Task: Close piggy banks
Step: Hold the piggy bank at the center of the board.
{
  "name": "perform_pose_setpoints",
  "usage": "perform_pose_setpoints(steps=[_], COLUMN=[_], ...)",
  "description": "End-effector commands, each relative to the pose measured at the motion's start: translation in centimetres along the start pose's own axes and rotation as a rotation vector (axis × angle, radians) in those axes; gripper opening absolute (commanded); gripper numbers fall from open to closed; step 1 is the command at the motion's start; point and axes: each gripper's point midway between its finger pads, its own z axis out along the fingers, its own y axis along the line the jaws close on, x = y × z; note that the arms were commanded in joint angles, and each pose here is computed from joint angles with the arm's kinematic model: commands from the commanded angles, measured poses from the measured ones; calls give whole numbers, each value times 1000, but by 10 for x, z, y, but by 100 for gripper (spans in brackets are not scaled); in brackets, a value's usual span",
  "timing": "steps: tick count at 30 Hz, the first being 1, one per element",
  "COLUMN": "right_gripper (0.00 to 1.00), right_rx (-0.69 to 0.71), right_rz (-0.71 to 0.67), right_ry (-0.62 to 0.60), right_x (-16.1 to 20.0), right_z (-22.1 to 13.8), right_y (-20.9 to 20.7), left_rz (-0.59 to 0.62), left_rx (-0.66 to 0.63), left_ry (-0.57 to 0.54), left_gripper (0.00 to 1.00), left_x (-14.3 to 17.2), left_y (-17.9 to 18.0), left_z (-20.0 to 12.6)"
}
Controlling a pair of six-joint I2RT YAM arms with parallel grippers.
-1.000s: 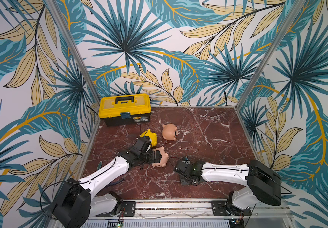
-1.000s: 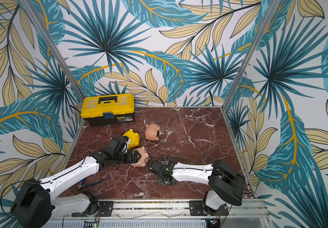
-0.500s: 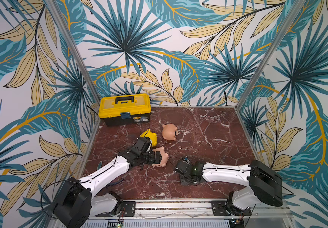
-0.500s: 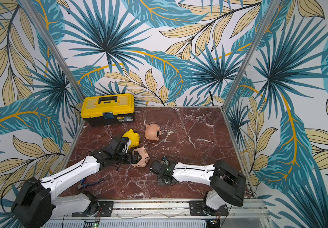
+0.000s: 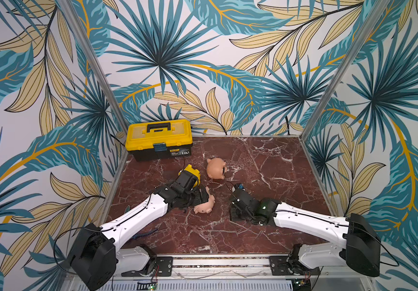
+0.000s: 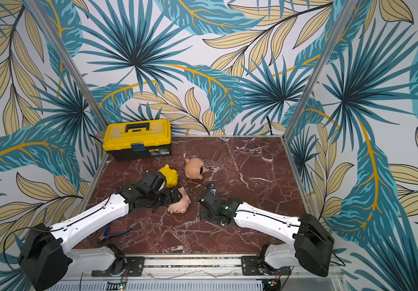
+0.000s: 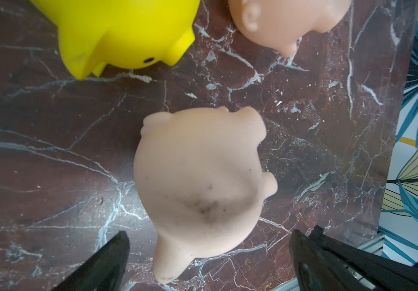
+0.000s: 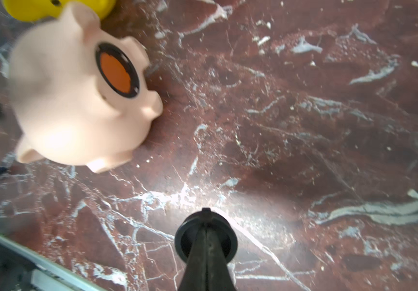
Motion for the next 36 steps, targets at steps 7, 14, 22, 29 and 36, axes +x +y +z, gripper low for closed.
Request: perform_pose_setpoints(steps=[7,14,22,29,36], right_gripper=[0,0,0,0,0], right_rx=[-149,-155,-157,-179,-163], right_rz=[35,45,51,55,89], right_ry=[-5,-7,-9,-7,-18], right_x=[-10,-12,-12,-9,-14], right_z=[-4,-5,-5,-4,-3], right_y=[4,-1,-3,-1,-13], left_rz=[-44,-35,-68,-54,83], left_rx=[-48,-43,-87,-90,-68], left_ry=[-4,-13,20,57,109], left_gripper=[100,99,100,100,100], left_x=[-12,-20,-13,-12,-7], left_y=[-7,-13,0,6,6], left_z=[13,16,33,45,49])
